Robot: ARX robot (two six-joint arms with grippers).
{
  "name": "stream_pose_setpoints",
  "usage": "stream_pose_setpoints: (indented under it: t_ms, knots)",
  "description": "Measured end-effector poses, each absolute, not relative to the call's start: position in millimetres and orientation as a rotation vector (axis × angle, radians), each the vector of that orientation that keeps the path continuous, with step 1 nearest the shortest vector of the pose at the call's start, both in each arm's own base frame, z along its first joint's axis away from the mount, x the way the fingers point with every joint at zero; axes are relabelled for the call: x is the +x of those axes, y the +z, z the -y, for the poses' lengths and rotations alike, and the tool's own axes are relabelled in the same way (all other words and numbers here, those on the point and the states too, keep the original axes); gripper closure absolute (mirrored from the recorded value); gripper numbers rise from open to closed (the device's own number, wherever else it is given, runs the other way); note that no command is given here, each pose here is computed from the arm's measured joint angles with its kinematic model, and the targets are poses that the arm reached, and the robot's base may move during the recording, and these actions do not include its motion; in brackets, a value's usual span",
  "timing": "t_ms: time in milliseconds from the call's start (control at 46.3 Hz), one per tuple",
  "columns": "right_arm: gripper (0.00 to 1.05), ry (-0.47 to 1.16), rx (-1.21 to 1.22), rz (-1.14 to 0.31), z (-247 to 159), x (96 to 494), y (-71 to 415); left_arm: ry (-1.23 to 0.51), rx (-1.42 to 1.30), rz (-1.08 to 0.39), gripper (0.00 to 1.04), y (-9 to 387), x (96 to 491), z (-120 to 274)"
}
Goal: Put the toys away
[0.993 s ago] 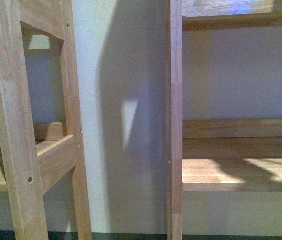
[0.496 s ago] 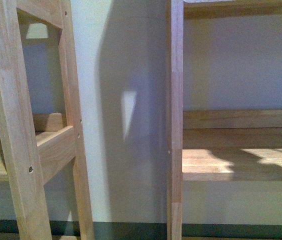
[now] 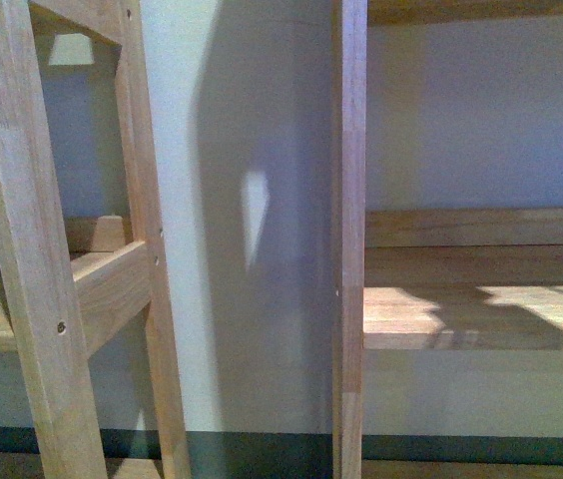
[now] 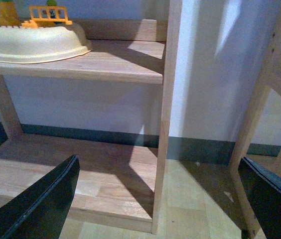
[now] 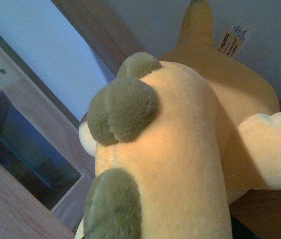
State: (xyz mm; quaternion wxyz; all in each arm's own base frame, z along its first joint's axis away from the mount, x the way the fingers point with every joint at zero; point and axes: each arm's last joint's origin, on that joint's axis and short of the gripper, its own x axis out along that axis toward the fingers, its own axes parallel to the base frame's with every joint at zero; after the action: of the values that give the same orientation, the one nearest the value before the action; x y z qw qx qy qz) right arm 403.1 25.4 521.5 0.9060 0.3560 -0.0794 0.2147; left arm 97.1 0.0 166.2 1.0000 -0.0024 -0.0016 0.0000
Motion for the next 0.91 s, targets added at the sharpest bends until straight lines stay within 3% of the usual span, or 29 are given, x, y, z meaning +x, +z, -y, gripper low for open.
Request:
stream_pose_setpoints:
  t_ms: [798, 906]
  knots:
    - [0.85, 0.443, 0.744, 0.140, -36.1, 427.0, 520.3, 0.000, -0.005, 0.004, 0.06, 166.3, 97.1, 0.0]
    - [0.74, 0.434, 0.743, 0.146, -32.9, 427.2, 520.5, 0.000, -0.005, 0.004, 0.06, 166.3, 97.1, 0.0]
